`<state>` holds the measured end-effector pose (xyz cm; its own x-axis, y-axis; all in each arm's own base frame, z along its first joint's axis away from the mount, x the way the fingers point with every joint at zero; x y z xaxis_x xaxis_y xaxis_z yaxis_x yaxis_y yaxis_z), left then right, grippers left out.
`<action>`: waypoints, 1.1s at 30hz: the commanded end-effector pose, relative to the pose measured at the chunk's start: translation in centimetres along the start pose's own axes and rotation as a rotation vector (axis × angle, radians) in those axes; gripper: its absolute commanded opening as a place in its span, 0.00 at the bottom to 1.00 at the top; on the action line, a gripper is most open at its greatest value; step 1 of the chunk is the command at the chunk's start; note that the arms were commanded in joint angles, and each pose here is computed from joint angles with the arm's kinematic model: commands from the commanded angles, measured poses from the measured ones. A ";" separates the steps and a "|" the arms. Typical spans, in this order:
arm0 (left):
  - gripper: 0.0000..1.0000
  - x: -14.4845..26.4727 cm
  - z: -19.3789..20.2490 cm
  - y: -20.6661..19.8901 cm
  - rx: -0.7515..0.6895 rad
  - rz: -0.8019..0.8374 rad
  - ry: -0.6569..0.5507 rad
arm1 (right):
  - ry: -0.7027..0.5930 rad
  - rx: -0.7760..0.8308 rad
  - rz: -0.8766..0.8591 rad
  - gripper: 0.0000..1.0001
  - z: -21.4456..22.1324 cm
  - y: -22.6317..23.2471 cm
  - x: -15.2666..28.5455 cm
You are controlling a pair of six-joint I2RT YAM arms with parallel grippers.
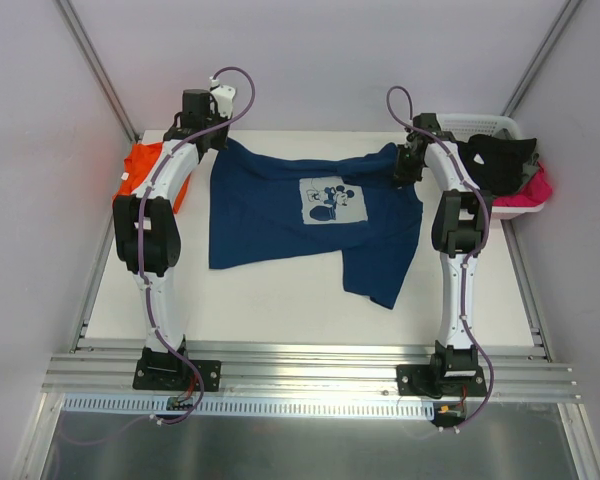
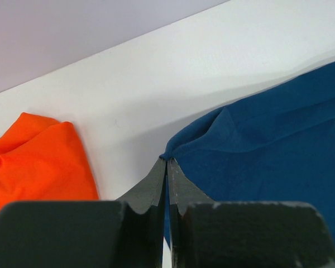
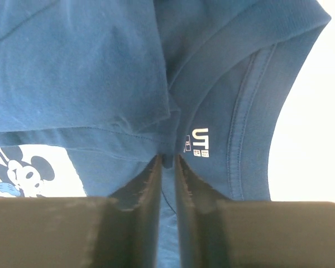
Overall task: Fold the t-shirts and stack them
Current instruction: Fold the tshirt
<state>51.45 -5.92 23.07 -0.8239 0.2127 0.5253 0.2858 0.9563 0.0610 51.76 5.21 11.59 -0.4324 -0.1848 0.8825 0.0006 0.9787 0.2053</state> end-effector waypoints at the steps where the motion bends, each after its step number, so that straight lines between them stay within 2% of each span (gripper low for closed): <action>1: 0.00 2.9 -2.6 -0.2 -0.002 -0.016 -0.074 | -0.086 0.016 -0.015 0.15 -2.0 0.4 1.5; 2: 0.00 2.8 -2.6 -0.2 -0.002 -0.016 -0.074 | -0.090 0.017 -0.019 0.10 -2.1 0.5 1.6; 7: 0.00 2.7 -2.5 -0.5 -0.002 -0.013 -0.070 | -0.087 0.013 -0.020 0.09 -2.0 0.5 1.5; 10: 0.00 2.7 -2.6 -0.6 -0.009 -0.011 -0.073 | -0.090 0.013 -0.026 0.00 -2.1 0.5 1.5; 13: 0.00 2.7 -2.5 -0.6 -0.011 -0.011 -0.070 | -0.087 0.015 -0.034 0.00 -2.0 0.6 1.8; 33: 0.00 3.6 -1.3 0.1 -0.051 -0.050 -0.036 | -0.226 -0.008 -0.060 0.00 -4.0 0.8 10.2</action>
<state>50.12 -5.77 22.71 -0.8124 0.1898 0.5514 0.2823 0.9554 0.0872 51.81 4.48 16.69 -0.5283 -0.2111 0.8224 -0.0172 0.9711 0.2382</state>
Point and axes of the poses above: each gripper's point midway between its finger pads, its own x axis back along the fingers, its own y axis along the line the jaws close on, z = x × y, the point moved 9 cm from there along x, back along the fingers, and after that the axes turned 4 degrees about x, right-handed, at the moved point
